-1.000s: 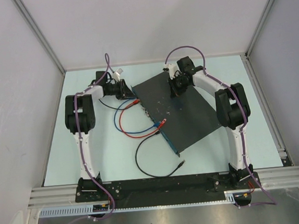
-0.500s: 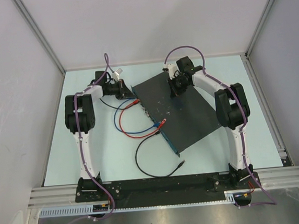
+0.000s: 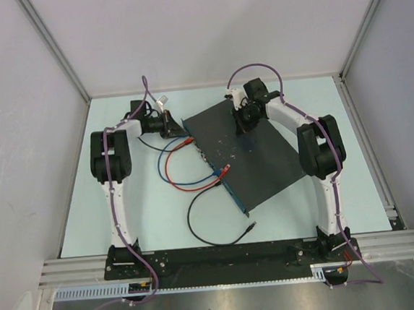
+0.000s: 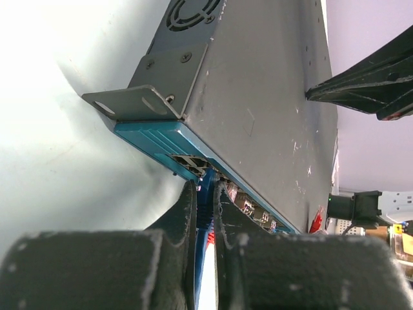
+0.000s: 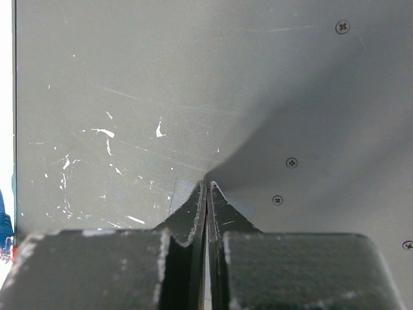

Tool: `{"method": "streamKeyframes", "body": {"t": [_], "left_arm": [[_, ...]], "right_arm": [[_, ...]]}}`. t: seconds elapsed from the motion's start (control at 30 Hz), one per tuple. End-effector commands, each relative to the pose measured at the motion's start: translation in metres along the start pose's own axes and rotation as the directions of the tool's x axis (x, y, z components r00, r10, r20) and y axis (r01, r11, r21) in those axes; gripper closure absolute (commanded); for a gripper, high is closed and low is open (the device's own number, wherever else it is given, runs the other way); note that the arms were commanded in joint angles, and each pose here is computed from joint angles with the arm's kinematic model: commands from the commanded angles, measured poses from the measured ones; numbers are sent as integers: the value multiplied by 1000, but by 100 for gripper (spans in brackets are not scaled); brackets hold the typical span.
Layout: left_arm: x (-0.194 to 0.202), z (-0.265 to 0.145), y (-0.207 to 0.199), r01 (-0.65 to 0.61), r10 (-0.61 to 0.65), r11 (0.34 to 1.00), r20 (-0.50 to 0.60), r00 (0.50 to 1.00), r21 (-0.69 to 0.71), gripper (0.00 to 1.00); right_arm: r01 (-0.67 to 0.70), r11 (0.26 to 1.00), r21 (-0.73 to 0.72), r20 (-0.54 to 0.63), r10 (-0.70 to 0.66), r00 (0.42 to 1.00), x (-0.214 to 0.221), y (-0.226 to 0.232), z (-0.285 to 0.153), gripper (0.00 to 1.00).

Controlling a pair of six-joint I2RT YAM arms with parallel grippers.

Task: Pull the plug from the switch port

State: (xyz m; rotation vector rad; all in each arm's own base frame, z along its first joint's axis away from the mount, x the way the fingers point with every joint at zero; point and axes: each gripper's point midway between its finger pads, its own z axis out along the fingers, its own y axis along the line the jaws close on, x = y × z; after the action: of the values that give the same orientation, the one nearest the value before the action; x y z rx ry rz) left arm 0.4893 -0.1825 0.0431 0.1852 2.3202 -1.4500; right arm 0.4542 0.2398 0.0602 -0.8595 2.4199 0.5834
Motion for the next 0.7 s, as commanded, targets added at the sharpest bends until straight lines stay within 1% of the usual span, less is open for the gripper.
{"method": "streamKeyframes", "body": {"t": [0.0,0.1,0.23,0.37,0.5,0.53,0.67], "left_arm": [[-17,1,-12,-83,81,996,44,996,41,100],[-6,1,-15,-73,71,995,22,997,69,100],[-14,2,-21,-97,95,988,25,995,118,100],[-29,2,-17,-115,110,990,57,992,82,100],[-18,-2,-15,-94,91,993,48,995,65,100],[-10,-1,-12,-70,68,995,36,997,64,100],[-7,-4,-10,-55,53,996,33,998,75,100]], "right_arm": [[15,1000,12,-173,-13,985,60,-1,47,100],[32,999,16,-186,-29,982,65,0,48,100],[38,999,19,-187,-34,982,65,-1,48,100],[40,999,19,-190,-36,981,66,0,49,100],[41,999,18,-191,-37,981,66,0,49,100],[42,999,17,-193,-38,981,66,0,49,100],[44,999,15,-197,-40,980,67,1,50,100]]}}
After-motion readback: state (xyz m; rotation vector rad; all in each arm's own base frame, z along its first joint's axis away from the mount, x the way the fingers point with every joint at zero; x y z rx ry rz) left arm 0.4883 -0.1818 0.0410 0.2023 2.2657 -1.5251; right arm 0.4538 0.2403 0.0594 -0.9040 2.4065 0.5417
